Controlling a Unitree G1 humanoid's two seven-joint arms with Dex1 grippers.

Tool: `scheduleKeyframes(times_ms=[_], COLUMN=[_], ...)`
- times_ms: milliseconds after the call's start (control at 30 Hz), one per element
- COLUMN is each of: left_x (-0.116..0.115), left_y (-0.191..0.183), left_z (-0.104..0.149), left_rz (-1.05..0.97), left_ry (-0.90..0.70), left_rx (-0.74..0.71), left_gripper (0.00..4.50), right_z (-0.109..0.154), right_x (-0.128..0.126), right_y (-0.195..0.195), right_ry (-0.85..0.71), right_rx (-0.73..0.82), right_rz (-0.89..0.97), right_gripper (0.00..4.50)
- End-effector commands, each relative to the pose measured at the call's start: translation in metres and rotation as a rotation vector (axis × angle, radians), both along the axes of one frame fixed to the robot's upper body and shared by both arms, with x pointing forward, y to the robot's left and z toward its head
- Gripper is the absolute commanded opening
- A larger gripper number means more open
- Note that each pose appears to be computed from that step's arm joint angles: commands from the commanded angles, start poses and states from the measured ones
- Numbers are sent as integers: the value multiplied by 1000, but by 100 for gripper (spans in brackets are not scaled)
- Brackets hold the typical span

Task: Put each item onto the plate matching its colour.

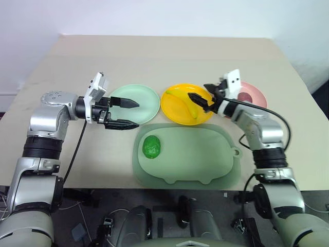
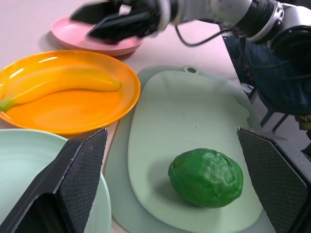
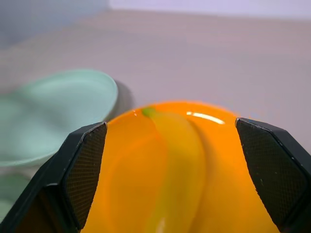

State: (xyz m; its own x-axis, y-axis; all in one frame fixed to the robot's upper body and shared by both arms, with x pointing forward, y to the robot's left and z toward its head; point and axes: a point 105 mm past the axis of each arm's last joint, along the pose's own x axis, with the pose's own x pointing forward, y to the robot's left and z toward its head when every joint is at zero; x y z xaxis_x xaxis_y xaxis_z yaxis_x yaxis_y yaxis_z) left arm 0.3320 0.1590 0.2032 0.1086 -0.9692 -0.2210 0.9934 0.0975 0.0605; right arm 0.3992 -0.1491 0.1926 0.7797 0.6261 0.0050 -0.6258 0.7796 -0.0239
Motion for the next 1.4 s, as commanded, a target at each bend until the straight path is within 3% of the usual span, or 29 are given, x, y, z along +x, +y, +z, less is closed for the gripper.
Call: scheduleKeyframes(times_ms=[33, 200, 333, 467, 867, 1267, 1400], left_x=[0, -1, -4, -10, -31, -53, -44], left_y=[0, -3, -5, -9, -13, -31, -34], left_z=[11, 6, 5, 1, -4, -38, -40], left_rz=[-10, -8, -15, -22, 36, 44, 83], left_ry=[-44, -35, -20, 10, 74, 82, 90], left_rx=[-19, -26, -27, -15, 7, 96, 73], left_gripper=[450, 450, 450, 450, 450, 450, 450], right_z=[16, 0, -8, -13, -8, 0, 4], right_x=[-31, -57, -80, -87, -99, -95, -96], right_y=[-11, -46, -56, -57, -51, -52, -49], right_ry=[-51, 11, 15, 10, -12, -28, -43], right_rx=[-26, -105, -161, -182, -160, -169, -172], right_rz=[200, 320, 445, 502, 647, 652, 661], right_gripper=[445, 445, 445, 445, 445, 445, 445])
